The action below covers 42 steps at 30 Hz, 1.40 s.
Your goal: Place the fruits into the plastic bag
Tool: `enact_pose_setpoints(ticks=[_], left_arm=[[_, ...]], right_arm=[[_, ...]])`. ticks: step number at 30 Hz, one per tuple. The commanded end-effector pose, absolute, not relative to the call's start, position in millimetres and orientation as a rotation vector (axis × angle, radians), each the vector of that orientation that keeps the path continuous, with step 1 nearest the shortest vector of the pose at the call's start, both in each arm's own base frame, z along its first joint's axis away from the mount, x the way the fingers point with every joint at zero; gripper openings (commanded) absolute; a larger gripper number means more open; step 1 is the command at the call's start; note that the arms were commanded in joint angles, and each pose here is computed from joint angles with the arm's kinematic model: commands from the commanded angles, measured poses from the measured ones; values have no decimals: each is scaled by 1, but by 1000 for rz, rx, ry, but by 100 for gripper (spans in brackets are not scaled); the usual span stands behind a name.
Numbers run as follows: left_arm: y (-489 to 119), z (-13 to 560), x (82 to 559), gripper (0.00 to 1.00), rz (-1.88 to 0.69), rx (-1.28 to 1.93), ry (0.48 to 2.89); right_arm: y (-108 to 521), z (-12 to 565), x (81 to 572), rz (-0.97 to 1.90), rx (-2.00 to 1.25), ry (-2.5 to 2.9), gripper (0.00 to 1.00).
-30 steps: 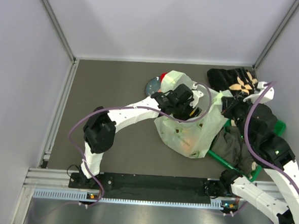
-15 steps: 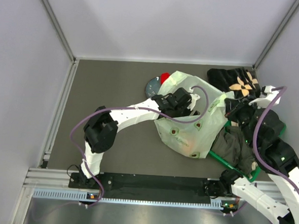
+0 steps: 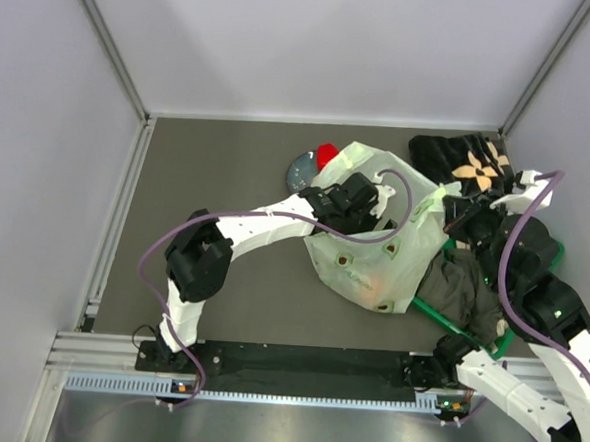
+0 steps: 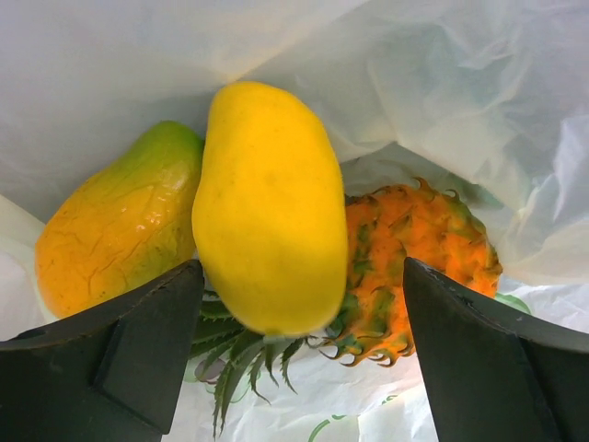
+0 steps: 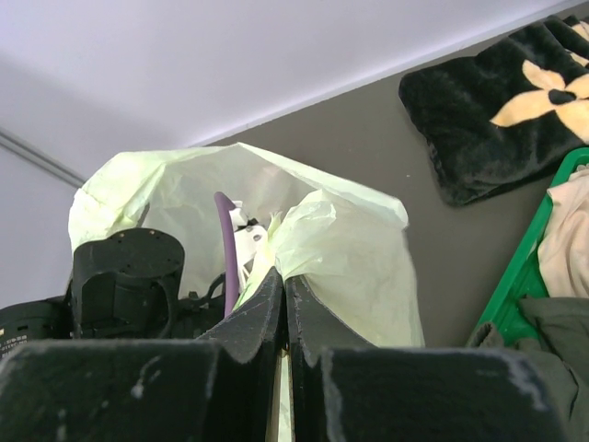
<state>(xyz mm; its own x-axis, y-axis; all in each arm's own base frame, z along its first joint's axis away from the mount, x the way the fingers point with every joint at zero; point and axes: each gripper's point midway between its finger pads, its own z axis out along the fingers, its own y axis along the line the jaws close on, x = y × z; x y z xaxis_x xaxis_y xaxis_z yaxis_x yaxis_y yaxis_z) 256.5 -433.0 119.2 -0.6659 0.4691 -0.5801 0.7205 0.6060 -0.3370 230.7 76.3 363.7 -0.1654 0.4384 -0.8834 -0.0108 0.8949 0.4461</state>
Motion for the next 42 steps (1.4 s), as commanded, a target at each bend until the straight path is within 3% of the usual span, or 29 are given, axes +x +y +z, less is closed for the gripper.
enact_pose_setpoints(ticks=[1, 13, 30, 36, 42], left_arm=[[-448, 156, 264, 94, -850, 908, 2281], [-454, 250, 280, 95, -926, 781, 2055], [-442, 400, 252, 96, -1130, 856, 1565], [-412, 447, 265, 98, -1075, 730, 1462], [-363, 462, 314, 99, -1028, 484, 1522]], right_arm=[[74, 366, 232, 410, 346, 1685, 0], [73, 367, 231, 411, 348, 1682, 0], [71, 368, 231, 404, 356, 1676, 0], [65, 368, 230, 375, 370, 1670, 0], [59, 367, 227, 352, 382, 1674, 0]])
